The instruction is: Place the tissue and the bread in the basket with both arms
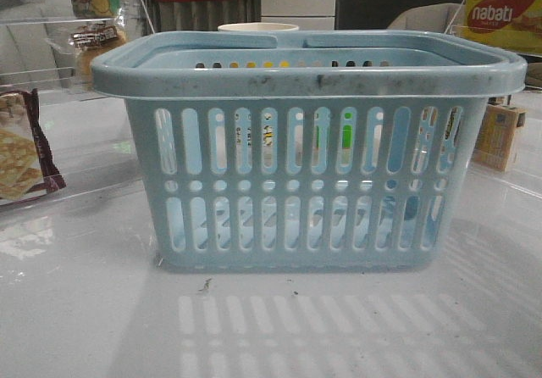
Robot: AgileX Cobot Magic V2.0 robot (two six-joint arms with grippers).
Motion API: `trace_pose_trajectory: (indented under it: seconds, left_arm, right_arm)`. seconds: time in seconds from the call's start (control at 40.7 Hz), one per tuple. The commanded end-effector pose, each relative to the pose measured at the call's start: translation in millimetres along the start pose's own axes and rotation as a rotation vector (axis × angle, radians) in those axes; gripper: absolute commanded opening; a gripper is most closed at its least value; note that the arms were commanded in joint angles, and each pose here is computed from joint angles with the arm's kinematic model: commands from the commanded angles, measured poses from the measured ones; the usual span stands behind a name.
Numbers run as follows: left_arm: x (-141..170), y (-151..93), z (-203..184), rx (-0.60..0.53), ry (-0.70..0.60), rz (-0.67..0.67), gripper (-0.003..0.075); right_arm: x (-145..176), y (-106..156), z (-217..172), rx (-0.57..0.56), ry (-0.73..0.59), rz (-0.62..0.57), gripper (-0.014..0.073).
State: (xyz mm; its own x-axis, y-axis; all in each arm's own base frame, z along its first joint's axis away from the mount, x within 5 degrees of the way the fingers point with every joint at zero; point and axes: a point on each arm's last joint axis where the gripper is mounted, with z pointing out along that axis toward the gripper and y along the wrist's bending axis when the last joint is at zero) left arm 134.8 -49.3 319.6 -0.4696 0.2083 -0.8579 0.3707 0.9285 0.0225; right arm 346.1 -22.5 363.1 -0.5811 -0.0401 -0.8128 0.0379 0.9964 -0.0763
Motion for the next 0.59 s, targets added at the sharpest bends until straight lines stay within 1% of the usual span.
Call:
trace_pose_trajectory:
  seconds: [0.0,0.147,0.295,0.393,0.516,0.565]
  left_arm:
    - [-15.9,-0.5,-6.4,0.001,-0.111,-0.002,0.0294]
    - [-15.9,-0.5,-6.4,0.001,-0.111,-0.002,0.0253]
    - [-15.9,-0.5,-6.4,0.001,-0.111,-0.002,0.0215]
    - [-15.9,-0.5,-6.4,0.001,-0.111,-0.002,0.019]
    - [-15.9,-0.5,-6.4,0.001,-0.111,-0.002,0.0165]
    - [-15.9,-0.5,-6.4,0.001,-0.111,-0.002,0.0158]
  right_arm:
    - [-26.8,23.1,-49.4,-0.058,-0.176,-0.045,0.0213]
    - [-25.0,70.9,-66.4,-0.208,-0.174,-0.095,0.0213]
    - [-12.9,122.1,-66.5,-0.351,-0.133,-0.167,0.0213]
    - [-4.2,149.6,-60.6,-0.412,-0.1,-0.215,0.0216]
    - [6.4,172.4,-47.6,-0.449,-0.051,-0.254,0.0218]
    - [11.1,179.6,-39.6,-0.456,-0.028,-0.266,0.0239]
